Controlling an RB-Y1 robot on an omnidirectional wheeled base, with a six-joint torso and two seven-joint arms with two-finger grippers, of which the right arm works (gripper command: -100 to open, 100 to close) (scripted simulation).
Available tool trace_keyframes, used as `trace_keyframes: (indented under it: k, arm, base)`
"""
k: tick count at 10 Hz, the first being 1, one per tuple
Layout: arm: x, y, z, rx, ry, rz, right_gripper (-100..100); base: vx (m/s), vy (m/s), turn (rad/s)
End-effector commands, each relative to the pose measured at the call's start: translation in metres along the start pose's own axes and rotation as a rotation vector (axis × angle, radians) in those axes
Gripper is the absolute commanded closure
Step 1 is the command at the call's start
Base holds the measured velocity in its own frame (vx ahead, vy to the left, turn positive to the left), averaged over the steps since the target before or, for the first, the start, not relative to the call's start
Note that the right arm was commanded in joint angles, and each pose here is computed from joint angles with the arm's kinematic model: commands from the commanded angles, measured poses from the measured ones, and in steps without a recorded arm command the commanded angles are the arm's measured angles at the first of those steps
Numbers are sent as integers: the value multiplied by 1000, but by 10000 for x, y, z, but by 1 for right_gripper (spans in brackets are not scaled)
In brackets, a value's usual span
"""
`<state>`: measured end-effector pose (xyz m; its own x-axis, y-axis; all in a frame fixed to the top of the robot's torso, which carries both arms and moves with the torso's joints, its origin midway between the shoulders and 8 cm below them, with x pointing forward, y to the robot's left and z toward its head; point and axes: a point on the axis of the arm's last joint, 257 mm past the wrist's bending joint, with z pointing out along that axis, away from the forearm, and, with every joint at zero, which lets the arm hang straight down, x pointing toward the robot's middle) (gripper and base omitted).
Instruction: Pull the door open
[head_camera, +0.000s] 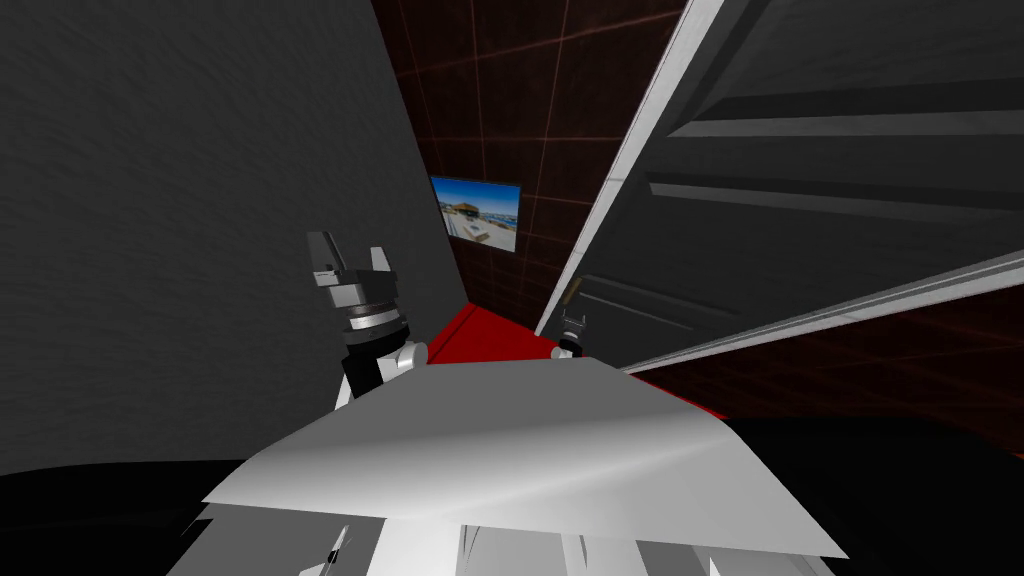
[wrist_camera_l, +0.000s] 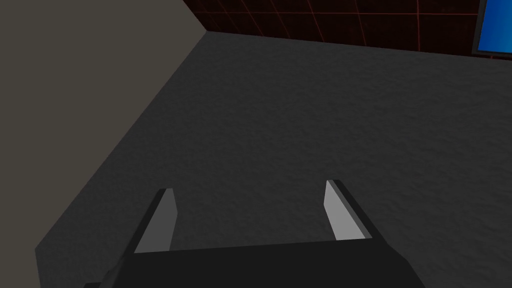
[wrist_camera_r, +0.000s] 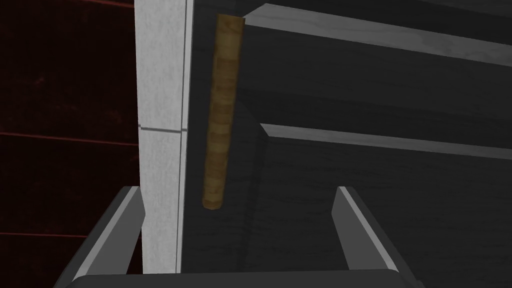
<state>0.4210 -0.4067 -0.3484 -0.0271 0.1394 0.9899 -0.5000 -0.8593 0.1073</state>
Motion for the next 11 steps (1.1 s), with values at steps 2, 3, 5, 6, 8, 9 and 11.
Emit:
trace_keyframes:
  k: [2, 3, 5, 6, 8, 9, 11]
  arm:
    - [-125, 44, -20, -14, -26, 28, -100]
    - [-207, 72, -37, -25, -44, 48, -100]
    - [-326, 113, -66, -43, -71, 77, -100]
    - [-391, 136, -84, -53, -85, 92, -100]
    - [-404, 256, -78, -51, -78, 84, -100]
    - [-432, 366, -86, -54, -79, 85, -100]
    - [-461, 497, -96, -57, -79, 85, -100]
  base:
    - [44, -53, 111]
    - [60, -72, 163]
    - [71, -92, 154]
    - [75, -96, 167]
    - [76, -31, 25]
    - [212, 4, 34]
    - [167, 9, 21]
